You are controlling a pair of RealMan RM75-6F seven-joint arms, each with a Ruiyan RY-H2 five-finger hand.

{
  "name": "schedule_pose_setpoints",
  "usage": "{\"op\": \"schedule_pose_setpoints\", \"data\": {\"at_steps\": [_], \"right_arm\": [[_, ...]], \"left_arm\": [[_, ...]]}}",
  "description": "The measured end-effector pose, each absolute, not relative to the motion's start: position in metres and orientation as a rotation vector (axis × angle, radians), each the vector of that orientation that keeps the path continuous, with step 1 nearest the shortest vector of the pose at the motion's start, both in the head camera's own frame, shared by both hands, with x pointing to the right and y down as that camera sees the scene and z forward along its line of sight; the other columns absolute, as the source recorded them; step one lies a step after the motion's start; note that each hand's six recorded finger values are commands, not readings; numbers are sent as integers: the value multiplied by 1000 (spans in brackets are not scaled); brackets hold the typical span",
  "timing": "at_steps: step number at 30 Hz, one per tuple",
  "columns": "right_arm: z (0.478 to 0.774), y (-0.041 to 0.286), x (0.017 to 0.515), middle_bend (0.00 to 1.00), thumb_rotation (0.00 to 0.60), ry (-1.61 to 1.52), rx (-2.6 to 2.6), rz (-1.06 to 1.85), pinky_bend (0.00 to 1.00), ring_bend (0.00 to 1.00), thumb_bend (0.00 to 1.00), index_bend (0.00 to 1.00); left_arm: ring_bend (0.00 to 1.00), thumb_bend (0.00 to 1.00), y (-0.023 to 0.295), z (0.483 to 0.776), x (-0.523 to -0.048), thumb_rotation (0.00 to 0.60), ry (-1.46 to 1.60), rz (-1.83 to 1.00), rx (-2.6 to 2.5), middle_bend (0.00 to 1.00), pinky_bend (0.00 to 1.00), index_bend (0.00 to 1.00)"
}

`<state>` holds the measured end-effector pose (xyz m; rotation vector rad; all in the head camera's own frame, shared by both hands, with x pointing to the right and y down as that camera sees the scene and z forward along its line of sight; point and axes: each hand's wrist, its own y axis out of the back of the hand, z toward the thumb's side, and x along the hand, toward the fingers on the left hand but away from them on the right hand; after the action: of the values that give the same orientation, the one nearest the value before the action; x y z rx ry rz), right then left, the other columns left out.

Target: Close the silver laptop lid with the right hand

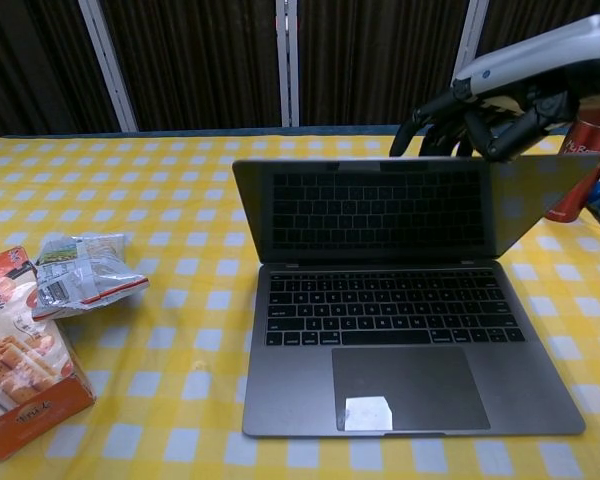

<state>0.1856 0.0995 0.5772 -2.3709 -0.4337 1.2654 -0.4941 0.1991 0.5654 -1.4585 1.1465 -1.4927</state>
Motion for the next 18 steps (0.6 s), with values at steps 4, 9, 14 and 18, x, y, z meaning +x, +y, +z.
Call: {"op": "schedule_pose_setpoints", "data": {"at_steps": [4, 9, 14, 18], "right_arm": [[576, 119, 185, 335, 600, -331, -2360, 1254, 265, 264, 1000, 229], [581, 146, 187, 327, 600, -198, -2328, 1240, 265, 264, 1000, 224], [590, 168, 186, 289, 600, -90, -2282, 1199, 258, 257, 1000, 181], [598, 184, 187, 254, 600, 5, -2199, 1144, 245, 232, 1000, 155]], "left_arm": [[0, 0, 199, 565, -494, 600, 1147, -1490, -1459, 0, 0, 0], [0, 0, 200, 565, -493, 600, 1143, -1489, -1460, 0, 0, 0], [0, 0, 200, 566, -493, 600, 1141, -1494, -1460, 0, 0, 0], [0, 0, 200, 568, -494, 600, 1136, -1502, -1458, 0, 0, 0]]}}
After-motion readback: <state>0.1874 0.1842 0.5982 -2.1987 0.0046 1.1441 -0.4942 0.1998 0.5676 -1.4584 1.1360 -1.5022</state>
